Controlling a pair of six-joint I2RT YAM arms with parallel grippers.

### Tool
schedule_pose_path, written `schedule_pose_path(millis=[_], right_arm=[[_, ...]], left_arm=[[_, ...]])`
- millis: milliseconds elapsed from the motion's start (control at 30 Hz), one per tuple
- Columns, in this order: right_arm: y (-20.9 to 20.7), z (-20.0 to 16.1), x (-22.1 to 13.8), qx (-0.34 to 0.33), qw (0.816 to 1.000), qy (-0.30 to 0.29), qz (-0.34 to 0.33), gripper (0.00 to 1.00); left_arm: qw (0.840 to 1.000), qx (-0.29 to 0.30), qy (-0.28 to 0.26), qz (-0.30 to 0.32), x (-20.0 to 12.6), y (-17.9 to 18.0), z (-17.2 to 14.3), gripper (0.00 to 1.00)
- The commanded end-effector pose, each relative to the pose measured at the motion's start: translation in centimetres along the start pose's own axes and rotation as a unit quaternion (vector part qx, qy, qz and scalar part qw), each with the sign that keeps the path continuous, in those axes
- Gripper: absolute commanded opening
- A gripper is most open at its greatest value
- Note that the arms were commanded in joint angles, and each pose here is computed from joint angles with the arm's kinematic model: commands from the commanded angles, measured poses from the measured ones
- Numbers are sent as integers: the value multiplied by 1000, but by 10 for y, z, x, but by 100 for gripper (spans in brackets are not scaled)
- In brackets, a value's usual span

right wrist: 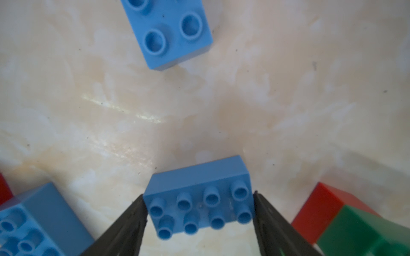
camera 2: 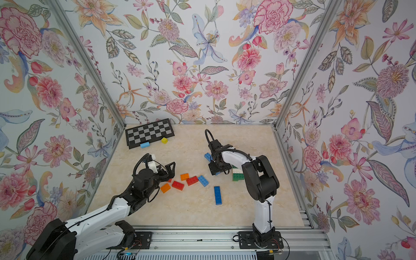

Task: Assemble a rectangle with lego
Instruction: Pick up the lego brick from the center of the board.

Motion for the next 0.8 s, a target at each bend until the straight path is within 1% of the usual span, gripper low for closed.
schedule_pose_path(millis=[0,133,300,433,533,567,700,767], right_arm=[[2,4,1,3,1000,-2,2,73],[1,4,3,5,1000,0,2,67],[0,5,3,16,1000,-1,-2,63],[1,5,5,18,1000,0,0,61],[0,5,7,20,1000,3,2,57],[0,6,7,21,1000,3,2,53],[1,4,-4,32,999,-9,5,33],[1,2,-16,43,999,-22,3,27]], left_arm=[[1000,-3,-16,15,-2,4,8,99],[1000,-3,-15,17,-1,4,8,99],[1000,-3,-16,18,-2,4,8,99],[1000,-2,-16,17,-2,4,8,99],[1000,-2,-15,18,-1,5,7,99],[1000,-1,-14,18,-1,4,7,99],[1000,2,-15,19,-2,4,9,99],[1000,4,-16,19,-2,4,9,99]])
Point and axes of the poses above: each gripper's point midway between its finger pads, its own x axis out along the fingers, its own y axis along the line the jaws close on, z = x × y, the point moved 7 cm from there along -x, back along the fingers, and after that the axes turned 5 degrees about x, right-handed, at the moved point
